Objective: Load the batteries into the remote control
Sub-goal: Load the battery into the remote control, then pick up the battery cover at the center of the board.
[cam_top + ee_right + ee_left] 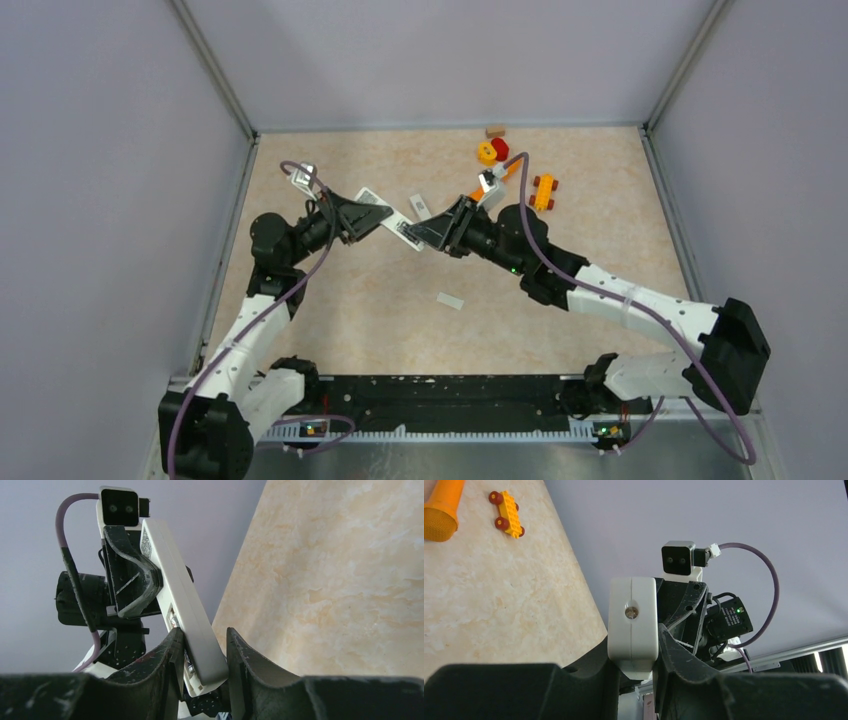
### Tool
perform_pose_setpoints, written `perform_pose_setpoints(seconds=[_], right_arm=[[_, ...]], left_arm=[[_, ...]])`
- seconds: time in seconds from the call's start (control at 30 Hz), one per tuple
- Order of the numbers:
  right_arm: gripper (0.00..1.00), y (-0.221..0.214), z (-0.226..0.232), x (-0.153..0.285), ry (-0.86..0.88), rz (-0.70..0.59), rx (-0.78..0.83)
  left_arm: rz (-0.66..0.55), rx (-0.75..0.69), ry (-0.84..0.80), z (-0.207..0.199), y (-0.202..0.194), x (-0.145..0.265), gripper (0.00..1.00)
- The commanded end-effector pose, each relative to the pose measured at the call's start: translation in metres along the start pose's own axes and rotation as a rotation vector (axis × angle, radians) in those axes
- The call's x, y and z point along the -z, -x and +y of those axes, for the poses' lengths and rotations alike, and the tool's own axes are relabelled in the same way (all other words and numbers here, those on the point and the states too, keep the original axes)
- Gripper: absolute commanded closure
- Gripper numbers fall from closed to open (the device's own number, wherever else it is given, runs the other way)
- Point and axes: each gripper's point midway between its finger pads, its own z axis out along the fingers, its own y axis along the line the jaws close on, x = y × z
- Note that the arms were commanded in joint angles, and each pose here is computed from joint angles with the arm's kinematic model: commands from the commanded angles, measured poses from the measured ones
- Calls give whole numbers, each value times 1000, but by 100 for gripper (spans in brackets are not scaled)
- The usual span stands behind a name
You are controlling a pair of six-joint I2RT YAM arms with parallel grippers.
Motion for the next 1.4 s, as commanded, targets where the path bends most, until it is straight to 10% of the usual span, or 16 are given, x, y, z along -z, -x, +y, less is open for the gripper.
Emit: perform_pose_setpoints(seconds=[0.0,0.17,0.33,0.63,1.1,1.37], right_arm=[[63,10,-21,-6,-77,-2,49],[32,22,14,11,104,-16,186],[26,28,40,39,231,-26,367],[9,1,-48,55,-61,180,671],[26,-106,-215,66,-350,851,839],[26,-112,-237,62,-406,965,905]], left_arm=[[20,-189,-50,-25,-2,2,100],[-13,-196,83,12,3,2,100],[-12,-173,128,37,1,2,100],[-132,-145,420,100,18,25,100],[-251,-100,664,145,31,62,100],[-210,-93,623,137,30,58,100]])
